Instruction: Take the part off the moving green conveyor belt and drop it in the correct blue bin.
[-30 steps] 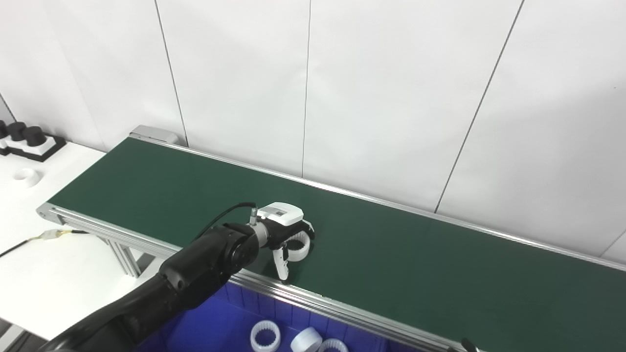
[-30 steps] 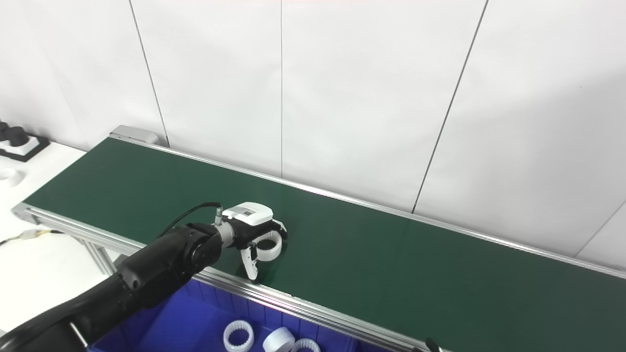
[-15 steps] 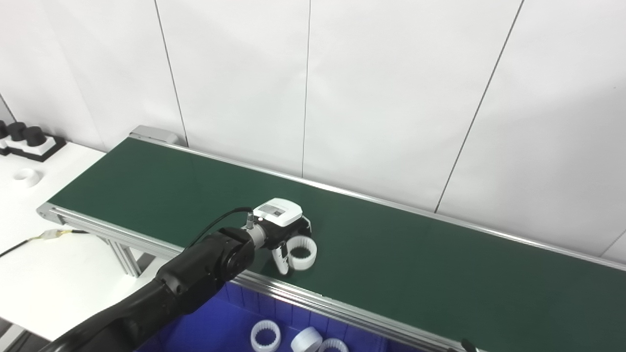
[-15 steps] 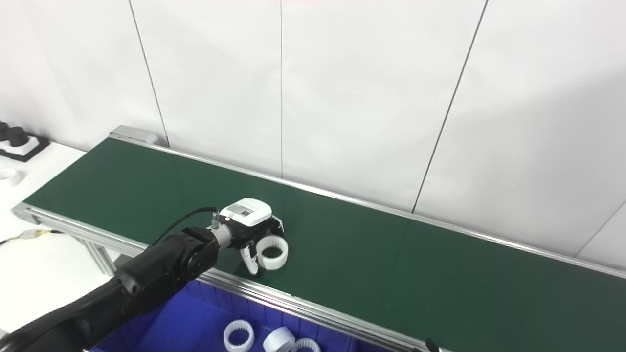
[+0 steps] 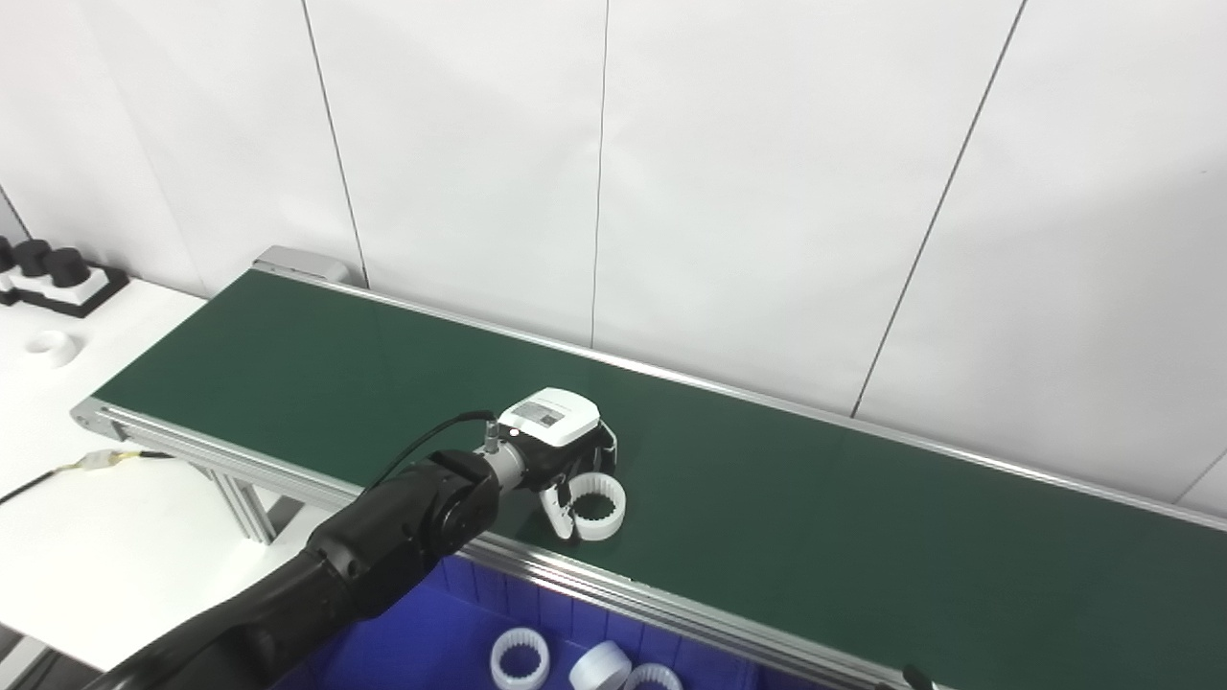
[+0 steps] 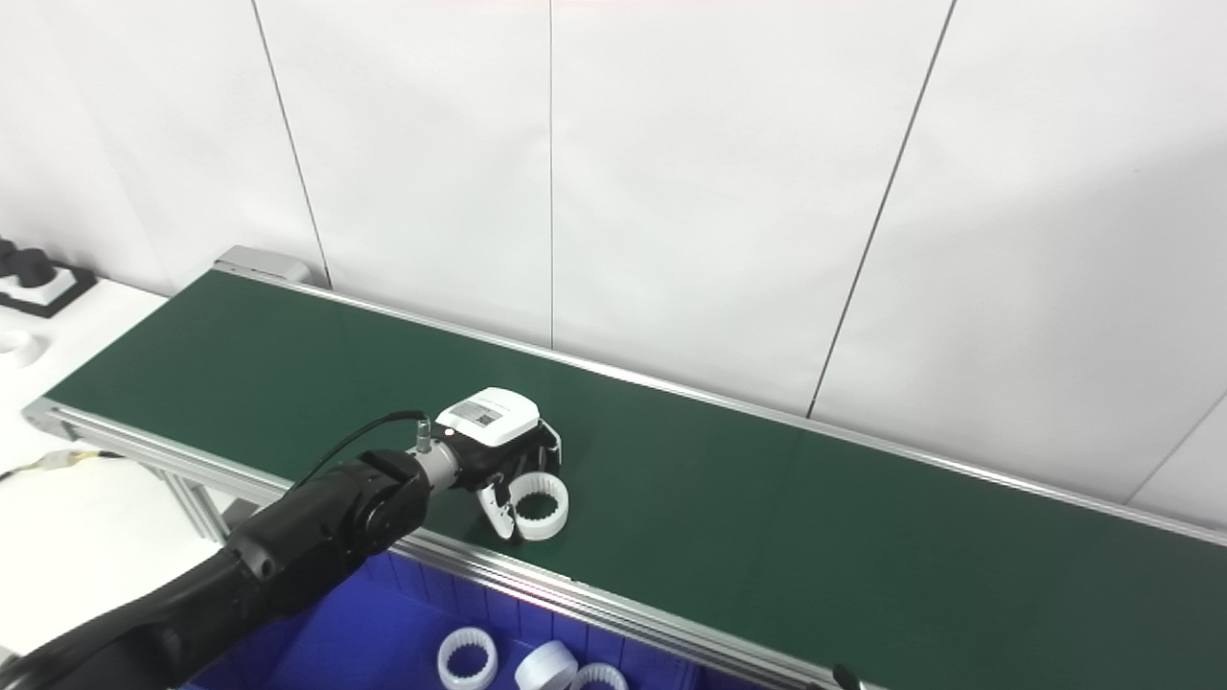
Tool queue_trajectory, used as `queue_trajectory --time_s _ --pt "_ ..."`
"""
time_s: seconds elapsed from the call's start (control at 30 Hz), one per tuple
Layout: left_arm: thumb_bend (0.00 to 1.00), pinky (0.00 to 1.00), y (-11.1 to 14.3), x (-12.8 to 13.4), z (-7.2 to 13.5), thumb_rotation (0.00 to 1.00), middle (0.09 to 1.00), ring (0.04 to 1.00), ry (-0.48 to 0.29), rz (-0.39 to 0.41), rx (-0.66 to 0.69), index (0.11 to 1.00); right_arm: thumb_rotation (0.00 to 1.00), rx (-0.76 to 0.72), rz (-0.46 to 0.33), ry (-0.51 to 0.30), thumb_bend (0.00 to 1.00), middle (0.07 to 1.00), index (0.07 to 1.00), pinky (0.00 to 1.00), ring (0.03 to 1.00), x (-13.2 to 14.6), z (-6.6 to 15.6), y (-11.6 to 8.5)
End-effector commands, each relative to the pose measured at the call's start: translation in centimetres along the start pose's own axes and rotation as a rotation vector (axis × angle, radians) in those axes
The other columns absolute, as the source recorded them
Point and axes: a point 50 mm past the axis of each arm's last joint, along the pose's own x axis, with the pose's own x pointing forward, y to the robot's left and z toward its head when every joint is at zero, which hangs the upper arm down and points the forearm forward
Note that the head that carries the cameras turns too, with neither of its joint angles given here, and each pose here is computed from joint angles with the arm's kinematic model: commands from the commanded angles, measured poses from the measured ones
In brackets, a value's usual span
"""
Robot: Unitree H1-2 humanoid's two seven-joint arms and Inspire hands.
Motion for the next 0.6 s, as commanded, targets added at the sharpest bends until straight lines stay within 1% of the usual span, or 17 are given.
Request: queue_trajectory --time_s 0.0,0.1,0.23,0.3,0.4,0.57 --pt "0.50 0.57 2.2 0.4 0.1 0.00 0.494 0.459 -0.027 0.090 -0.004 0.493 0.86 0.003 -0.009 -0.073 0.44 0.829 0.915 0.68 0.774 0.5 1.2 -0.2" --pt "0.50 0.59 2.3 0.3 0.4 0.00 0.495 0.468 -0.027 0.089 -0.011 0.489 0.86 0.002 -0.008 -0.073 0.43 0.830 0.915 0.68 0.776 0.4 1.2 -0.3" --pt "0.50 0.58 2.4 0.0 0.7 0.00 0.494 0.463 -0.039 0.102 -0.039 0.491 0.87 0.003 -0.006 -0.074 0.43 0.834 0.917 0.69 0.782 0.3 1.2 -0.3" --pt "0.50 0.58 2.6 -0.3 1.0 0.00 0.501 0.463 -0.046 0.112 -0.064 0.487 0.87 -0.001 -0.006 -0.075 0.41 0.830 0.914 0.68 0.779 0.3 1.3 -0.3" --pt "0.50 0.57 3.2 -1.1 1.8 0.00 0.493 0.460 -0.064 0.140 -0.105 0.491 0.87 -0.001 -0.008 -0.071 0.43 0.830 0.915 0.68 0.780 0.2 1.3 -0.4" --pt "0.50 0.54 4.6 -3.3 3.7 0.00 0.498 0.474 -0.128 0.197 -0.208 0.476 0.87 -0.001 -0.007 -0.077 0.47 0.826 0.906 0.69 0.780 0.0 1.4 -0.4"
